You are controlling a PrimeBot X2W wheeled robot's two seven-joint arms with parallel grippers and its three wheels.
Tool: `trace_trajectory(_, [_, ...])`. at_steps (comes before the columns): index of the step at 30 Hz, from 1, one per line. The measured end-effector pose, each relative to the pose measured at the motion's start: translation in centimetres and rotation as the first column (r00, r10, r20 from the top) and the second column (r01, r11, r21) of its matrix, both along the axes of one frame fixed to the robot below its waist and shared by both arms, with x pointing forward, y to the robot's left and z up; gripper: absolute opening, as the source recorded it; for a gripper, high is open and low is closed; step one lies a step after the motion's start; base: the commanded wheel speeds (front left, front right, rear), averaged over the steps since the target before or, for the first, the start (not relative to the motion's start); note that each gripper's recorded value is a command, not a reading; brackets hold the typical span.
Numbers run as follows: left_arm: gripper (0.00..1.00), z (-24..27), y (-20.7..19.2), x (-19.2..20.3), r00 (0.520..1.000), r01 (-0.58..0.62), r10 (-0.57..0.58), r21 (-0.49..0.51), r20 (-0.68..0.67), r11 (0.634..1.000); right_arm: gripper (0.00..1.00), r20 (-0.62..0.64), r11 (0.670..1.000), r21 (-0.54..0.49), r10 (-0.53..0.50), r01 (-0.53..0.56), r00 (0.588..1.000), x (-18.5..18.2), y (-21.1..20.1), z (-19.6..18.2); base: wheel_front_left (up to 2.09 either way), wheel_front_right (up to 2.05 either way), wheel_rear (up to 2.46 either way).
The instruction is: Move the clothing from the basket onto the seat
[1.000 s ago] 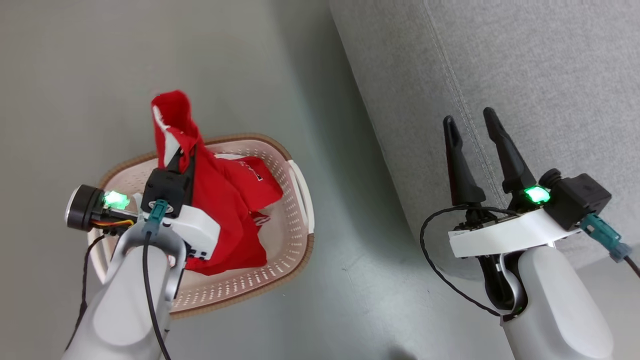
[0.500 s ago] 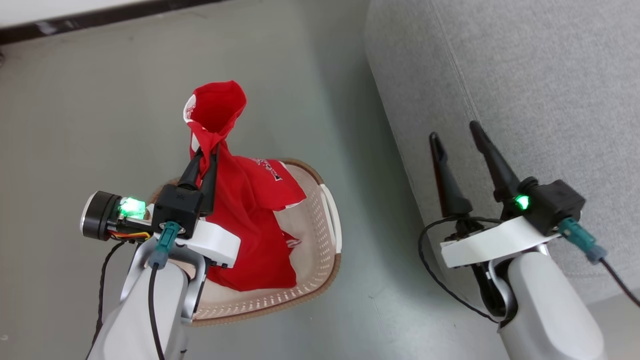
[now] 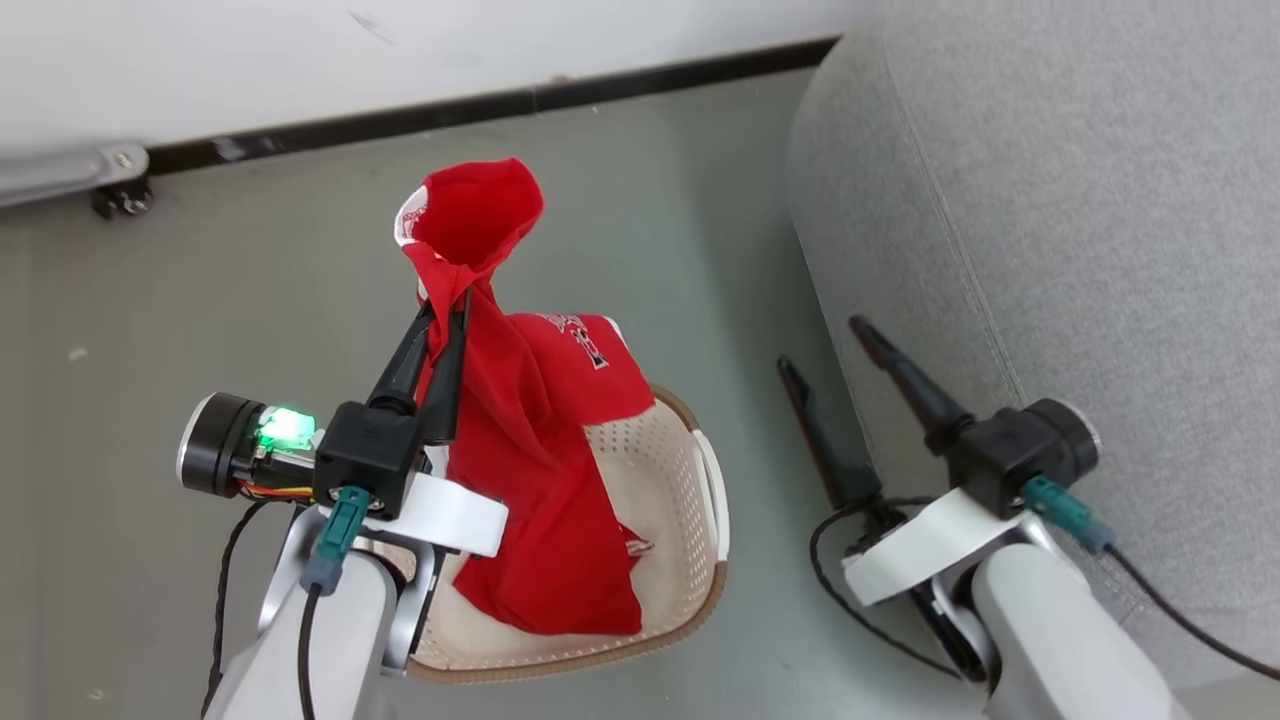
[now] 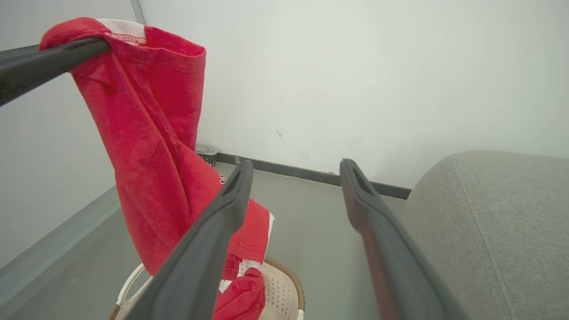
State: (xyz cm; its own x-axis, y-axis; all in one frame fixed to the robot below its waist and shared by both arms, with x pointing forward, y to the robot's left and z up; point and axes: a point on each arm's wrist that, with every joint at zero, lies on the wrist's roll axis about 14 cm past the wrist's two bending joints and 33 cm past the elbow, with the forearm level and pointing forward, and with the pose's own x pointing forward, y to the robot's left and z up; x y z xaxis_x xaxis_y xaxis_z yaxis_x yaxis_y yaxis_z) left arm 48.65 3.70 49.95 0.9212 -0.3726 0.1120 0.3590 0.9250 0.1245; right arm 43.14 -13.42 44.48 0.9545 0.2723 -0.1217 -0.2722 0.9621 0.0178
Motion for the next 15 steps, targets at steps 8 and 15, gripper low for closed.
trace_trajectory(8, [0.0,5.3,0.1,-1.9,0.991,0.025,-0.023,-0.014,0.13,1.0,1.0,0.009,0.99,-0.044,0.136,-0.135,0.991,-1.9,3.2,0.6,0.0,0.0,0.0])
trace_trajectory(15, [0.0,9.8,0.3,-3.7,0.968,0.053,-0.047,-0.019,0.246,0.998,1.0,-0.002,0.973,-0.092,0.213,-0.213,0.977,-4.0,4.3,0.6,0.0,0.0,0.0])
